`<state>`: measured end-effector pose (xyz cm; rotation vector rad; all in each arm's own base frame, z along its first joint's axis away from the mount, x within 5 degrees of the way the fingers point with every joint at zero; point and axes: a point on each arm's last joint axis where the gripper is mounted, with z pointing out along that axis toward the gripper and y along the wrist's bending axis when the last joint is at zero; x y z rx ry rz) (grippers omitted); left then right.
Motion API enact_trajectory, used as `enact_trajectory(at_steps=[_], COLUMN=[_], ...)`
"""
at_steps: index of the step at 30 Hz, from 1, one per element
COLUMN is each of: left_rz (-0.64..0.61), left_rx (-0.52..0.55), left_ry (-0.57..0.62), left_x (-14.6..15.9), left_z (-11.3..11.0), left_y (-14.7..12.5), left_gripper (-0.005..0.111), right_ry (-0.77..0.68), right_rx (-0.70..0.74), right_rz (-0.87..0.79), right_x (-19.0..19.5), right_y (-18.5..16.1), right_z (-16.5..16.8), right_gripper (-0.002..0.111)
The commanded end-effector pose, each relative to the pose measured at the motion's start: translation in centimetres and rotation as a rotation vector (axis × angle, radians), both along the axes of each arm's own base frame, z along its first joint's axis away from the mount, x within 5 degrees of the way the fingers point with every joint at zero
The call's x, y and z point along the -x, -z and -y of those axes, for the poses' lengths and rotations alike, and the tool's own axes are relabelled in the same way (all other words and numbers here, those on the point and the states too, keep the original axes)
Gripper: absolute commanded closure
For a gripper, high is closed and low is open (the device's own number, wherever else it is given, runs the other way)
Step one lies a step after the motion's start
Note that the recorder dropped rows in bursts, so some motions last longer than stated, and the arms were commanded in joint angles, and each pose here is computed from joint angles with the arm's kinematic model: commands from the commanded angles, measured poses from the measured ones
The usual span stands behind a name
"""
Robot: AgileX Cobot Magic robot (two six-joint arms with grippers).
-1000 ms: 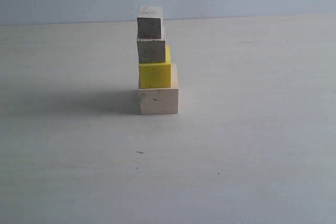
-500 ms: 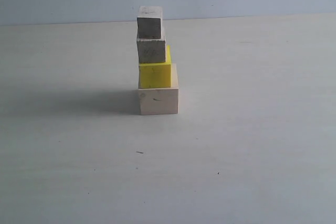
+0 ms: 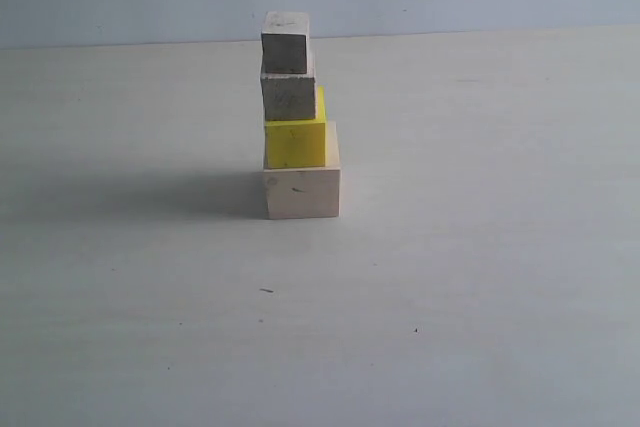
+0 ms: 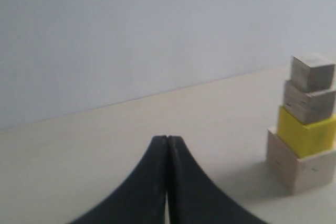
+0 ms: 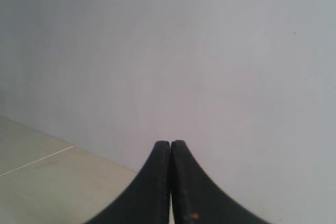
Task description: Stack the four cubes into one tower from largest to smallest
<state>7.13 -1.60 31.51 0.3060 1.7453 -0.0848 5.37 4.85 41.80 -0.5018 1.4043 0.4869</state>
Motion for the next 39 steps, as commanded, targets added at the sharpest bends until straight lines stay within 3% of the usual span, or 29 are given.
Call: enact_trajectory(at_steps=[1,7,12,15,23,28,31,33,39], left_rz=[0.103,0.226,0.262,0.22,0.012,-0.05,-0.073,-0.105,-0.108], left_rx=[0.015,0.03,0.208,0.328,0.49,0.451,0.333,0.318,0.229], left_ry=[-0.18,-0.363,-0.356,-0.344,-0.292,-0.249,-0.23,-0.236,-0.19], left_x=[1.7,4.2,5.4,5.2,2.7,2.3,2.0,1.8,1.8], left_z=[-1.5,-2.3,-2.0,-1.9,-1.2,-1.0,-1.0,-1.0,-0.9], left_y=[-0.9,-1.4,-0.8,1.1,7.8,9.7,11.6,13.3,13.4], left_gripper=[0.107,0.107,0.107,0.107,0.107,0.107,0.107,0.107,0.107], right_ry=[-0.004,-0.004,-0.004,-0.004,-0.004,-0.004,-0.004,-0.004,-0.004], right_rx=[0.001,0.001,0.001,0.001,0.001,0.001,0.001,0.001,0.001], right_rz=[-0.005,-0.005,-0.005,-0.005,-0.005,-0.005,-0.005,-0.005,-0.005], right_x=[0.0,0.0,0.0,0.0,0.0,0.0,0.0,0.0,0.0], right_y=[0.1,0.1,0.1,0.1,0.1,0.1,0.1,0.1,0.1], right_z=[0.0,0.0,0.0,0.0,0.0,0.0,0.0,0.0,0.0], right_gripper=[0.108,0.108,0.108,0.108,0.108,0.108,0.108,0.108,0.108])
